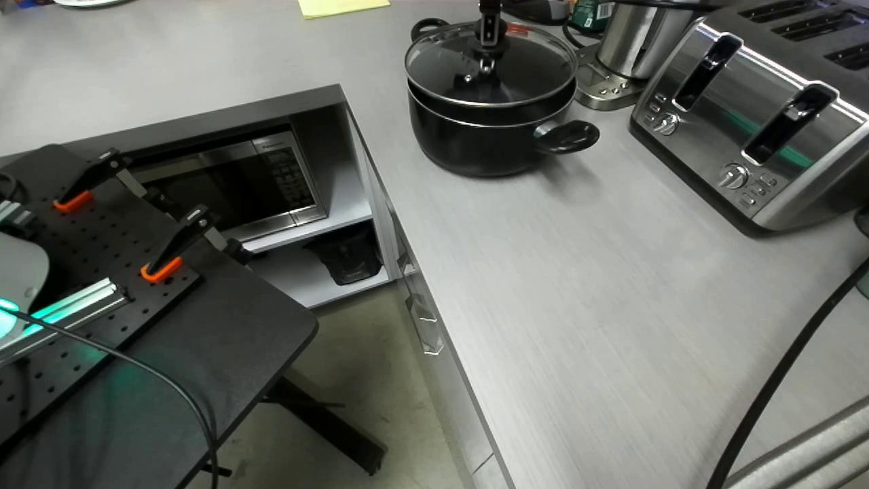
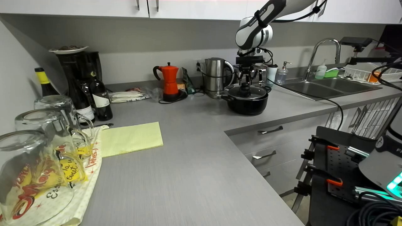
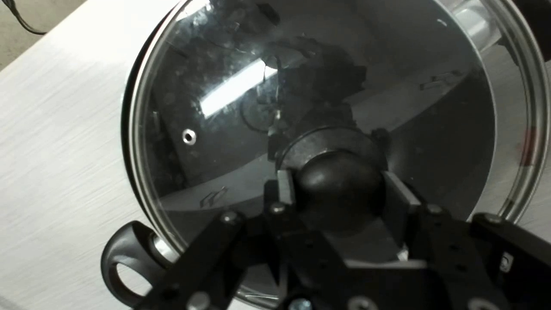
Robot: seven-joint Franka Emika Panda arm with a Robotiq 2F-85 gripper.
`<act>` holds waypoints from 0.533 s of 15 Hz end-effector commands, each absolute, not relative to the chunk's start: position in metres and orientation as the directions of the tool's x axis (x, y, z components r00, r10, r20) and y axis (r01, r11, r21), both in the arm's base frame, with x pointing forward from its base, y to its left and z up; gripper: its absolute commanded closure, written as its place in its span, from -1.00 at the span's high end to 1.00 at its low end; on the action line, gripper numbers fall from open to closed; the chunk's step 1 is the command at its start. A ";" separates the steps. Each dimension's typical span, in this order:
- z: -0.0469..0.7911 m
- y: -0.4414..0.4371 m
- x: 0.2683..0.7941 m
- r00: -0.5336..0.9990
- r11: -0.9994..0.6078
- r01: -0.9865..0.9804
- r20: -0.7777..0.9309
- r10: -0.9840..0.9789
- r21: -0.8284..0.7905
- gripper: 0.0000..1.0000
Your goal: Put the lid on the pot
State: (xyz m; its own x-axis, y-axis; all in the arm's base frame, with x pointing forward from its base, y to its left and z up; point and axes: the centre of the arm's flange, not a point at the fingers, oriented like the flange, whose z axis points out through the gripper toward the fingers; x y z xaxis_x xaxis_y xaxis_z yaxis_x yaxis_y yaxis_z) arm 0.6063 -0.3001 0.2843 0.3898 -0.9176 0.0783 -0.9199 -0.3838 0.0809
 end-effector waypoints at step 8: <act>0.296 -0.305 0.604 0.367 -0.360 -0.929 0.094 -0.925 0.082 -0.50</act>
State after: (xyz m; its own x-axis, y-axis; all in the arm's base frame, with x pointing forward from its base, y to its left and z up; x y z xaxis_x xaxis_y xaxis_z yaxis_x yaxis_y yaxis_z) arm 0.6041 -0.3046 0.2842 0.3833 -0.9201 0.0802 -0.9225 -0.3770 0.0832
